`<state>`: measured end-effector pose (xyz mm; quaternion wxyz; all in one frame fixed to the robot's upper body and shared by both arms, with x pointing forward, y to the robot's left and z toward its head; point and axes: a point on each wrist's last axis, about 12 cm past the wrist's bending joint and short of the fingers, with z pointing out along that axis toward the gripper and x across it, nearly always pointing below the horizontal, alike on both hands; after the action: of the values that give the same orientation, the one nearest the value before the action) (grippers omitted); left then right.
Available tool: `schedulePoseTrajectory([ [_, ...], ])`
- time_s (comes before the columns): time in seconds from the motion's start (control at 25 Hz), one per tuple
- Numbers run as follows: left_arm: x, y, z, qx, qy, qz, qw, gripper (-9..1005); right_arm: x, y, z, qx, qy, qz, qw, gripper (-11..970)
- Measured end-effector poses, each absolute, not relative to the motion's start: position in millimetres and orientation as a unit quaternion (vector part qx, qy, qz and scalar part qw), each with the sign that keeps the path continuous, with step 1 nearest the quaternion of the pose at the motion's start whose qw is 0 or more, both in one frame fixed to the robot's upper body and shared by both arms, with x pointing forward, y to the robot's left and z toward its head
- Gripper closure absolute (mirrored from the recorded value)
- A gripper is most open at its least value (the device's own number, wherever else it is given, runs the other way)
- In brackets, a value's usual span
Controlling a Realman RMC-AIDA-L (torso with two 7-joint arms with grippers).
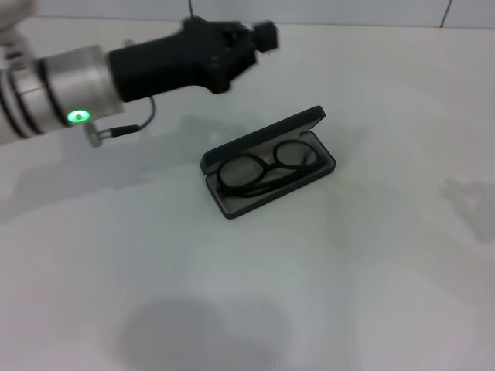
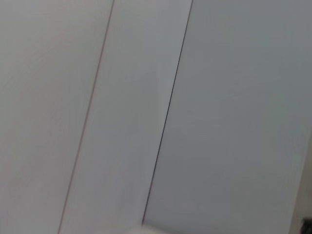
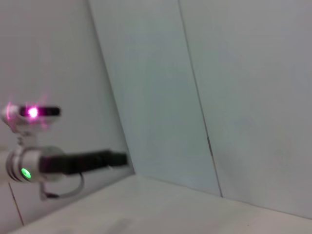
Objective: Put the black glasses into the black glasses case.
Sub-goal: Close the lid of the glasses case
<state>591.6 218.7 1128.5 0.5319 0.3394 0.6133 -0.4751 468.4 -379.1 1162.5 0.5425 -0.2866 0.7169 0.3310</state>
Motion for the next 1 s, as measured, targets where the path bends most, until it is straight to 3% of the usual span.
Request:
schedulePoseTrajectory([
  [0.4, 605.8, 166.6, 1113.5, 0.390, 0.697, -0.389, 0.459, 919, 457.0, -381.0, 1122.4, -0.246, 0.710, 0.363, 0.551, 829],
  [0.48, 605.2, 162.8, 1108.7, 0.393, 0.706, -0.379, 0.452, 851, 457.3, -379.2, 1119.4, -0.246, 0.707, 0.368, 0.551, 828],
  [0.52, 605.3, 162.0, 1106.3, 0.393, 0.711, -0.373, 0.449, 817, 457.4, -378.4, 1118.1, -0.247, 0.706, 0.370, 0.552, 828],
  [1.0, 611.2, 185.1, 1102.1, 0.366, 0.742, -0.345, 0.444, 821, 463.4, -371.4, 1115.8, -0.254, 0.699, 0.381, 0.549, 828],
])
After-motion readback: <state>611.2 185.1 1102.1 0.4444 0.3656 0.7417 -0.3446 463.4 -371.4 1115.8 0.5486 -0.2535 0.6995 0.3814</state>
